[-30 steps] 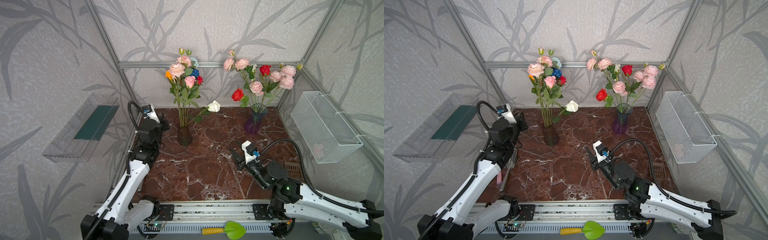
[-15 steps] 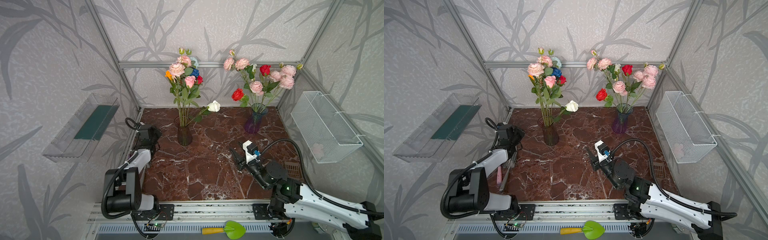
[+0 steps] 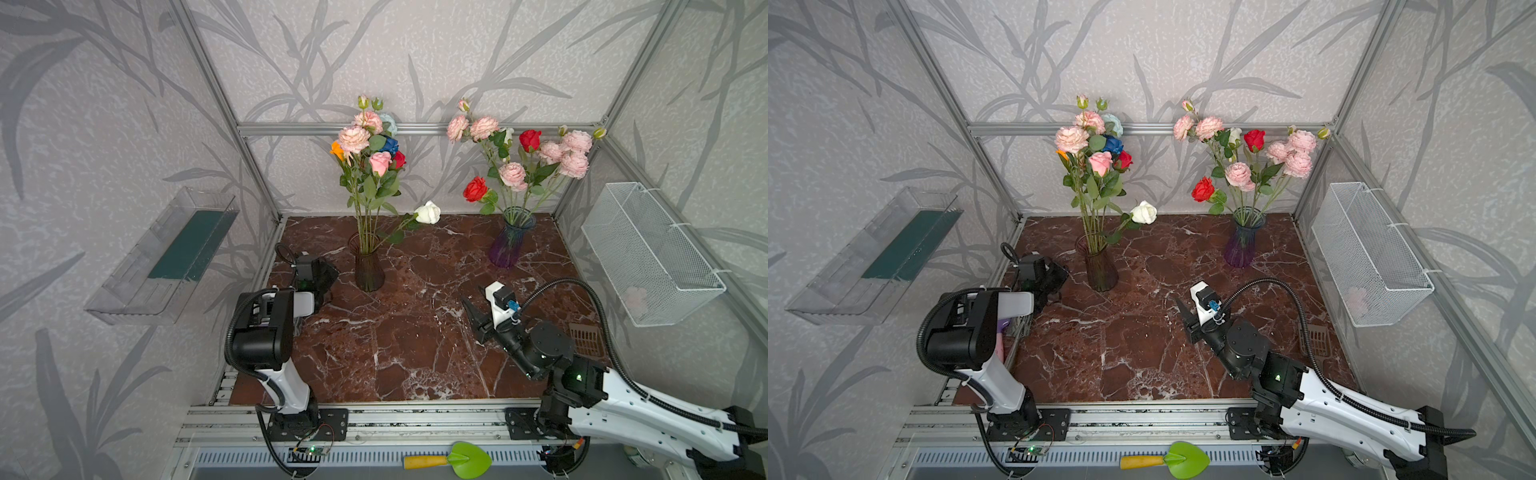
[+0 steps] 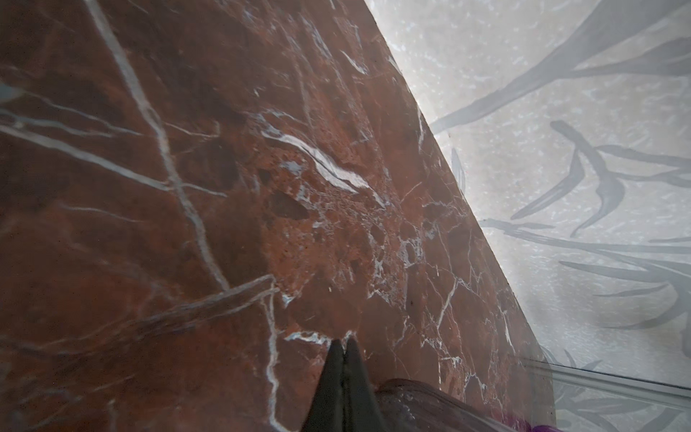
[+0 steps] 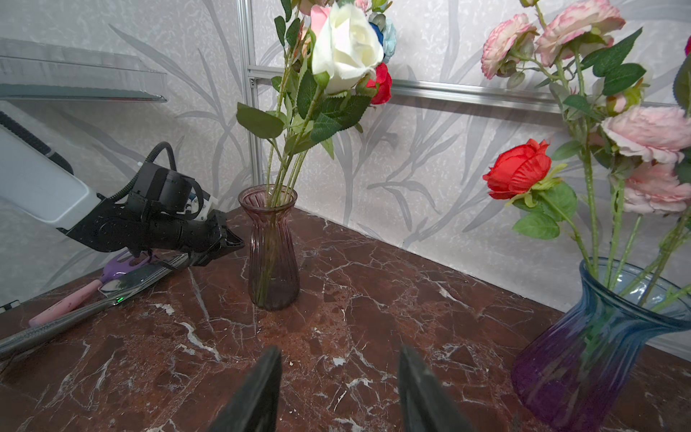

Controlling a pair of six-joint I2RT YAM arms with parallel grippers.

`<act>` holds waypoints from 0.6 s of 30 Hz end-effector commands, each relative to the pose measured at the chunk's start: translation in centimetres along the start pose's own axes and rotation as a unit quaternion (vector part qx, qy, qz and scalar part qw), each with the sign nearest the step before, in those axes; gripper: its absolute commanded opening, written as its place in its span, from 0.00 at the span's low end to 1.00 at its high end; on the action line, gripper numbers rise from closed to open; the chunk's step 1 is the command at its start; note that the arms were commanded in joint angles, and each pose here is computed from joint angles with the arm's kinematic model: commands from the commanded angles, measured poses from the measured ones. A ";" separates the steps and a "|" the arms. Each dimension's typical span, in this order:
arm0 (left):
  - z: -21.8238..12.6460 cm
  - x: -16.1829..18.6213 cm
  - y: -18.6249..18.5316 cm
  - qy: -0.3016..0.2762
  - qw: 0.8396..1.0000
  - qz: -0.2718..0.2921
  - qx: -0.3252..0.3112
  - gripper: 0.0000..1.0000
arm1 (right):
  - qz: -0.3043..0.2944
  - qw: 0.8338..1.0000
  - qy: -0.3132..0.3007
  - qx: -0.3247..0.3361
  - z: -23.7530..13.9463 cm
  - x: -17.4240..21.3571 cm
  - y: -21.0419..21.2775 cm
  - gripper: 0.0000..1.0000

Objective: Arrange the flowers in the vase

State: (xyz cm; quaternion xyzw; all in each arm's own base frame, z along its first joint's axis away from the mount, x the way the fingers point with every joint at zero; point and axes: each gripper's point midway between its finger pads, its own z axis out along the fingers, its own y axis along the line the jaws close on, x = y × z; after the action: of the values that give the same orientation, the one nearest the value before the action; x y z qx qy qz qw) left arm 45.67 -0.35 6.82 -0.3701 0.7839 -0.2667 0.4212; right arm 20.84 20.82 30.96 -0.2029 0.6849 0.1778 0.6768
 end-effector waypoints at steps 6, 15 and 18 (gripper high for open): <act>1.4 1.8 -0.4 0.003 0.998 -0.015 0.056 0.00 | 0.028 0.999 -0.022 0.011 -1.2 -2.7 -1.2 0.51; 2.2 4.1 -1.5 0.029 0.997 0.012 0.068 0.00 | 0.035 0.998 -0.040 0.024 -1.7 -3.7 -2.0 0.51; 2.5 4.8 -1.6 0.038 0.997 0.015 0.070 0.00 | 0.036 0.998 -0.043 0.025 -2.0 -4.0 -2.2 0.51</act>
State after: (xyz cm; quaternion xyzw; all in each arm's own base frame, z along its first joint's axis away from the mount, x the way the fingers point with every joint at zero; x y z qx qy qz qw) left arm 46.01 -4.76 4.32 -0.3287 0.7871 -0.3179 0.4139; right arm 20.39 19.24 32.78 -0.1783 0.6793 0.1881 0.6865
